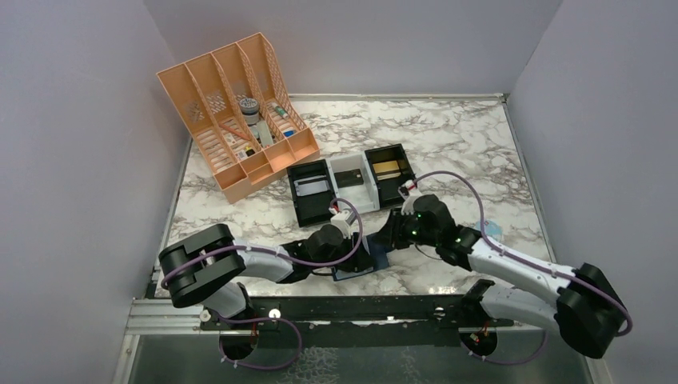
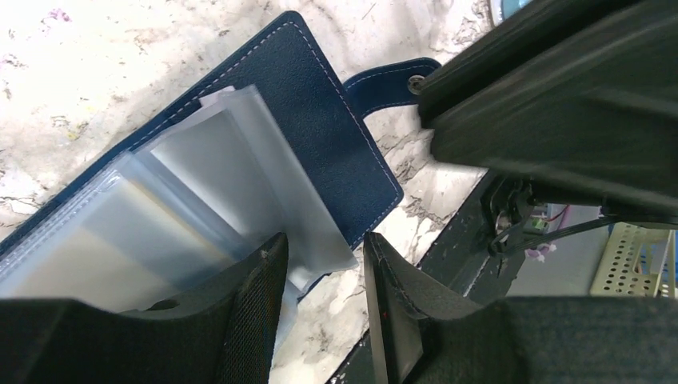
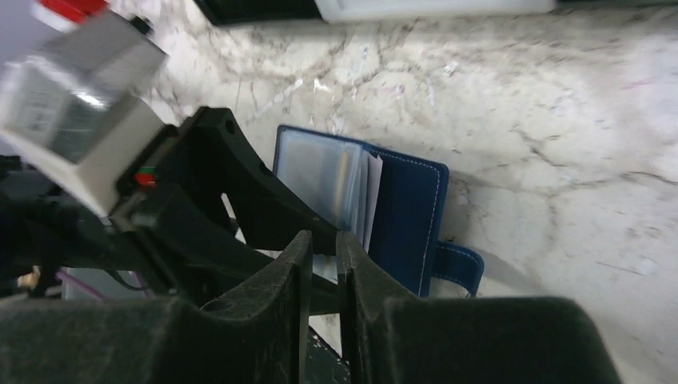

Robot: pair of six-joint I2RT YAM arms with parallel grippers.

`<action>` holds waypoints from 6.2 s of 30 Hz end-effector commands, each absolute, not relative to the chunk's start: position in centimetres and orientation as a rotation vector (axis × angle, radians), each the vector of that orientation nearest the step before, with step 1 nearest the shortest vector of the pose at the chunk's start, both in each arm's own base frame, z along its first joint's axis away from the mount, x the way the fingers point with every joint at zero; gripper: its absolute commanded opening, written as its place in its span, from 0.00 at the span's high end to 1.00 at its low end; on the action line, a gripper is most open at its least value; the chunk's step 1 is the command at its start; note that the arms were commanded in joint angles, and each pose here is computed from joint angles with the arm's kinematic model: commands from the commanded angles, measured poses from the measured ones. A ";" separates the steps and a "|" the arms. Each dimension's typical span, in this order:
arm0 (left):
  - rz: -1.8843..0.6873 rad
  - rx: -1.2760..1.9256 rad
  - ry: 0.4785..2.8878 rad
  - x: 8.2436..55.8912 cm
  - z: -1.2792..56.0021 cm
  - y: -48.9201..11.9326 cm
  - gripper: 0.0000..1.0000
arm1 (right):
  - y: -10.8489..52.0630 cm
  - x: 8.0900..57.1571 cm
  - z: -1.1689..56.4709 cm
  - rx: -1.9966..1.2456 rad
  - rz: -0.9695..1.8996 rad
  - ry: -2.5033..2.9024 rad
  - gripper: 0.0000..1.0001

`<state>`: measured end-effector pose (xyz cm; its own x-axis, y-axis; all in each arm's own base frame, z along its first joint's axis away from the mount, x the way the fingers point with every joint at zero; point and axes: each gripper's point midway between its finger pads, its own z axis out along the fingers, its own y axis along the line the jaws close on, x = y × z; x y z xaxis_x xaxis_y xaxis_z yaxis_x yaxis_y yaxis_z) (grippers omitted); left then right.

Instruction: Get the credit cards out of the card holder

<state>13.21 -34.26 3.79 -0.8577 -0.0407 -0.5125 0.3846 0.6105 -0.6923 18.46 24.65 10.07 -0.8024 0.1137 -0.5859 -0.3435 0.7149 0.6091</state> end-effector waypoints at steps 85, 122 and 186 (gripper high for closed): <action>-0.736 -0.073 2.249 18.0 8.0 -18.5 0.03 | 30.2 16.9 0.9 -0.744 0.418 2.551 0.40; -0.824 -0.147 2.238 17.7 7.6 -19.1 0.03 | 32.4 13.2 -2.2 -0.715 0.595 2.671 0.32; -1.113 -0.015 2.199 15.4 7.9 -22.3 0.18 | 31.8 14.4 -0.3 -0.519 0.899 2.625 0.50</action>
<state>15.66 -21.44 7.08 -0.7768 -0.3005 -0.5535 0.2302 0.6827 -0.6935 17.47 34.87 3.05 -0.8118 -0.1849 -0.5539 -0.5025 0.7045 0.5012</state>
